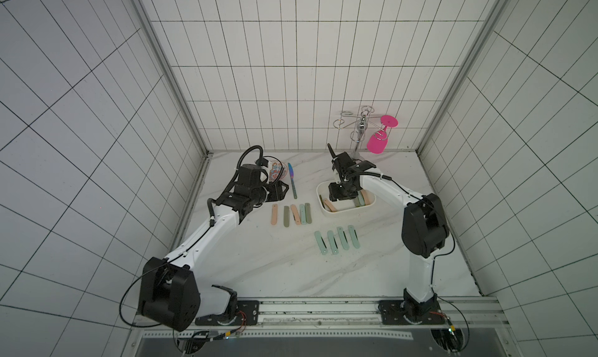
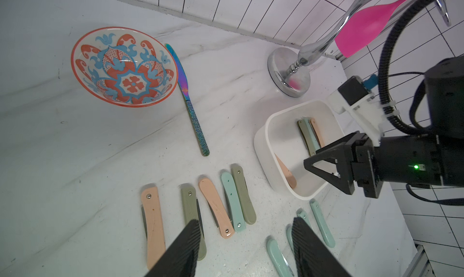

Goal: Take the fruit knife out of the storage box
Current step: Adjust the fruit knife in the storage box.

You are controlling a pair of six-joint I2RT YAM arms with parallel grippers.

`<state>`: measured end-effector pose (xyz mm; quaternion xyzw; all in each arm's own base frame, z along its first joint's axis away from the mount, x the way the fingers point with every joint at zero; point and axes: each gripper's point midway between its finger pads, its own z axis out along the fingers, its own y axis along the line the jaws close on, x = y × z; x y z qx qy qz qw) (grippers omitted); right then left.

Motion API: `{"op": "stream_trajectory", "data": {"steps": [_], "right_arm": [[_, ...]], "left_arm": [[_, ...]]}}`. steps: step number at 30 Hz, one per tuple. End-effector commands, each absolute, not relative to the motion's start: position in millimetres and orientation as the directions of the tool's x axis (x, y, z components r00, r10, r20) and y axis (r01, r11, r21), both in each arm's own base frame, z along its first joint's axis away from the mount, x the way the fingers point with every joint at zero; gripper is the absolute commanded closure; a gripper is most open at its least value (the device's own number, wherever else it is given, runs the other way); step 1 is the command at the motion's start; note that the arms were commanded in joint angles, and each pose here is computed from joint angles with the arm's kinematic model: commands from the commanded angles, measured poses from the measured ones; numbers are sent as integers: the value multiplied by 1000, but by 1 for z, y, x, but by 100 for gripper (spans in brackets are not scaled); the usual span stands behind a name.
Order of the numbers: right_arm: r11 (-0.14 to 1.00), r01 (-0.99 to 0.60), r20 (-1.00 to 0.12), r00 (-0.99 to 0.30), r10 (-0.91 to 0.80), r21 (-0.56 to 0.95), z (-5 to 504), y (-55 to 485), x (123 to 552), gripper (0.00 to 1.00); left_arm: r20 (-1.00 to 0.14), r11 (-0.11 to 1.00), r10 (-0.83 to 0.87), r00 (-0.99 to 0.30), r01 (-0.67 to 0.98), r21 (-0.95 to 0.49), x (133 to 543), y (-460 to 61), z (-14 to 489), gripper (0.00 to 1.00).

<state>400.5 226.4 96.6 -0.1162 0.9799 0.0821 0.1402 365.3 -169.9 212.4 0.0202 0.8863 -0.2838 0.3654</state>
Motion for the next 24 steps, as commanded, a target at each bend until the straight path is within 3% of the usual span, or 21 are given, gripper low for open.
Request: {"op": "stream_trajectory", "data": {"steps": [1, 11, 19, 24], "right_arm": [[949, -286, -270, -932, -243, 135, 95, 229, 407, 46], [918, -329, -227, -933, -279, 221, 62, 256, 411, 41], [946, -313, -148, -943, -299, 85, 22, 237, 400, 38], [961, -275, -153, -949, -275, -21, 15, 215, 409, 48]], "left_arm": [[-688, 833, -194, -700, 253, -493, 379, -173, 228, 39], [-655, 830, -171, -736, 251, -499, 388, -180, 214, 39], [-640, 826, -171, -749, 245, -507, 392, -180, 207, 39], [-638, 825, -179, -749, 239, -512, 395, -176, 207, 39]]}}
